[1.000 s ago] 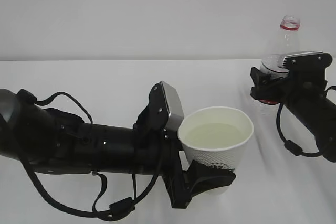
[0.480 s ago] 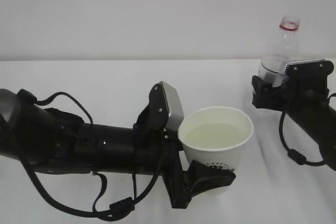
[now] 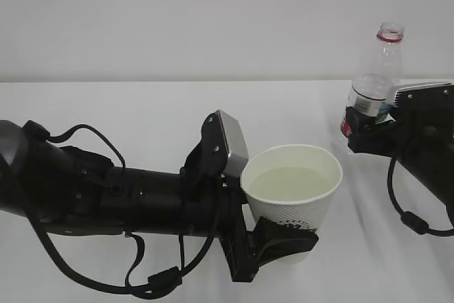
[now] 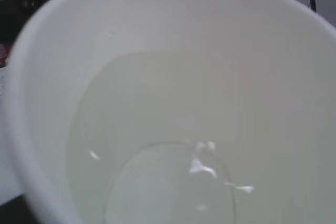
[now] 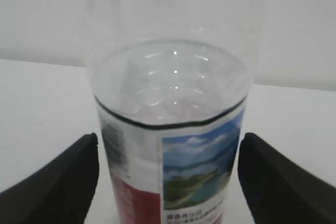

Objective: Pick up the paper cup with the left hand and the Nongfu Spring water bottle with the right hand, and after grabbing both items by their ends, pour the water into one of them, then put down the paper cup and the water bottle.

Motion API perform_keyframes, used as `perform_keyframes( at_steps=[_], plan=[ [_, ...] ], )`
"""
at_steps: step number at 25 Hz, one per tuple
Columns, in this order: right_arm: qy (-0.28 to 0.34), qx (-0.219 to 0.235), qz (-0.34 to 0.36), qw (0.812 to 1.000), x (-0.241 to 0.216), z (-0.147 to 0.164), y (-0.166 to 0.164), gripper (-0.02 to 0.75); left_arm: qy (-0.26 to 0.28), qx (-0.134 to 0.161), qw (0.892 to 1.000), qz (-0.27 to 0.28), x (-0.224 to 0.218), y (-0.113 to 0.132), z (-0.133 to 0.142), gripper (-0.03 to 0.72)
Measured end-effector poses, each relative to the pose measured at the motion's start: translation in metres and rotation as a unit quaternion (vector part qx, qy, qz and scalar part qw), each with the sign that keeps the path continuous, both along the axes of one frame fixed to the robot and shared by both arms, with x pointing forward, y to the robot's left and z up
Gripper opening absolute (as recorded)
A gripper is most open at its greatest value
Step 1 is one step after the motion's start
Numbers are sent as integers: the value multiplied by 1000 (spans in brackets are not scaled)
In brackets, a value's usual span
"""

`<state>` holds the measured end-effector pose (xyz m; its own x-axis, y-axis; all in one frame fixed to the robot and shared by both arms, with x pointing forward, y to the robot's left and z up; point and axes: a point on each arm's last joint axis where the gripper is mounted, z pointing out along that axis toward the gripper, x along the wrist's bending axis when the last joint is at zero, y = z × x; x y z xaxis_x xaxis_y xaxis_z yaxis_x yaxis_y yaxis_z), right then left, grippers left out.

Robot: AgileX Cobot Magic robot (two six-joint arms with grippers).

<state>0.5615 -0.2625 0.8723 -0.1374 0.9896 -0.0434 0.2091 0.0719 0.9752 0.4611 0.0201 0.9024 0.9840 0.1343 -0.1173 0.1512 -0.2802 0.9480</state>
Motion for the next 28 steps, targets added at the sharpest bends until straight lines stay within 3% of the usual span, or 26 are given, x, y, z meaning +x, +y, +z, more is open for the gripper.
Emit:
perform_keyframes(
  at_steps=[11, 18, 25, 28],
  plan=[
    [2, 3, -1, 1000, -28, 16, -3, 622, 0, 0, 1000, 0, 0, 0, 0, 537],
    [-16, 48, -9, 999, -47, 38, -5, 620, 0, 0, 1000, 0, 0, 0, 0, 537],
    [-54, 54, -8, 997, -63, 66, -7, 610, 0, 0, 1000, 0, 0, 0, 0, 537],
    [-47, 34, -6, 998, -68, 79, -7, 610, 0, 0, 1000, 0, 0, 0, 0, 537]
  ],
)
